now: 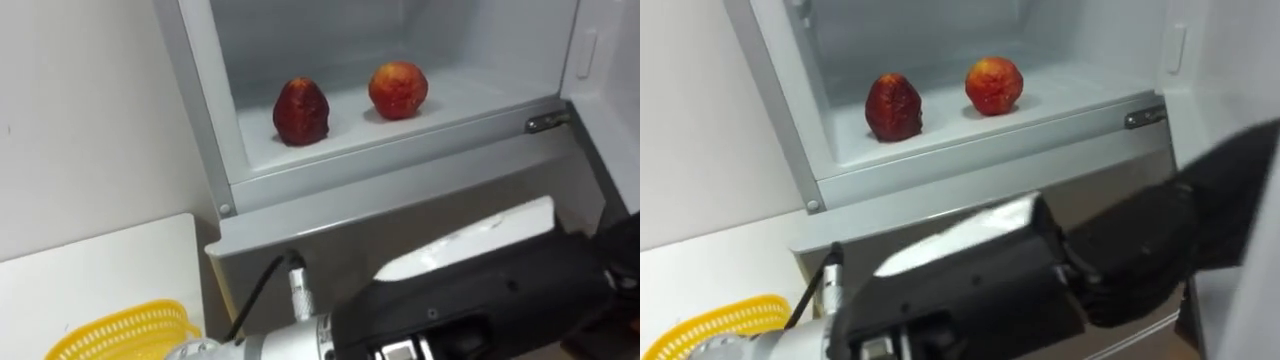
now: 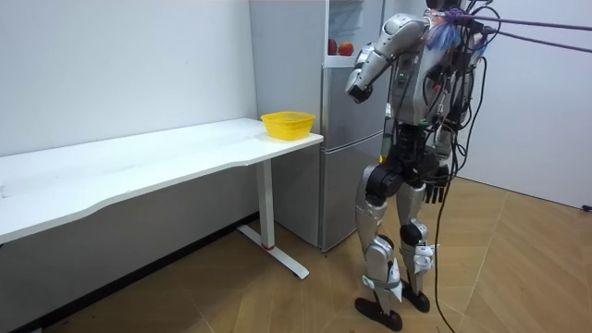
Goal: Retrieve from the upper fridge
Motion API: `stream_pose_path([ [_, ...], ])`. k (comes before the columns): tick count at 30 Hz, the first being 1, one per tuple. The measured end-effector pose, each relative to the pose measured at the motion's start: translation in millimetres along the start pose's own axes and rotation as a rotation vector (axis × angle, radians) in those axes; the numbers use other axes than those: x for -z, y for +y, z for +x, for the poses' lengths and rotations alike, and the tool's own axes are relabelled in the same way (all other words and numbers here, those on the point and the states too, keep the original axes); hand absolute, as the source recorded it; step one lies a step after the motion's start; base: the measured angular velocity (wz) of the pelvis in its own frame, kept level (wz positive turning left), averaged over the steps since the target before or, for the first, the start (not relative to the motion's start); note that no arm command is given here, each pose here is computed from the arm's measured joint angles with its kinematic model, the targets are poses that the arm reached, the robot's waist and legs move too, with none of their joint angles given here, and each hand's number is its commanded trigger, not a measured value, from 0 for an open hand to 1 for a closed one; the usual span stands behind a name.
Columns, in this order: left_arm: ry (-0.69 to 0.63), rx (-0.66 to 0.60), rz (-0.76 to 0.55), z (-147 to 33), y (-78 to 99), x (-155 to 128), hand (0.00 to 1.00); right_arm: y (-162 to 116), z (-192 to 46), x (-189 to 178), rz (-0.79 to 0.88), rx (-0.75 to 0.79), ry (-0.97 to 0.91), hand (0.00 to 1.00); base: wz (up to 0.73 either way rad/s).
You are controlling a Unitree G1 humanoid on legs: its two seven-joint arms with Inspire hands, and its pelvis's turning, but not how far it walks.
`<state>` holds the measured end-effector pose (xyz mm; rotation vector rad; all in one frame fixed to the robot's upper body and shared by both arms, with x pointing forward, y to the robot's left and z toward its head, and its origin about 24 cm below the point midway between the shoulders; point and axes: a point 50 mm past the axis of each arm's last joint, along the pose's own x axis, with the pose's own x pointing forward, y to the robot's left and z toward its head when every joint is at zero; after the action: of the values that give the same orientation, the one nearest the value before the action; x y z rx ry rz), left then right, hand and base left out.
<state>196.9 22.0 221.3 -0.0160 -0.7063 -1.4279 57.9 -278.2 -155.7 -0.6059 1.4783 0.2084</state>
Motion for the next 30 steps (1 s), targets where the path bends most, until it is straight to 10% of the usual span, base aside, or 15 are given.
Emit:
stream_pose_path([
  [30, -0.048, 0.133, -0.122, 62.7, -15.1, 18, 0.0, -5, 0, -20, -0.057, 0.038, -0.03, 0.0, -0.01],
])
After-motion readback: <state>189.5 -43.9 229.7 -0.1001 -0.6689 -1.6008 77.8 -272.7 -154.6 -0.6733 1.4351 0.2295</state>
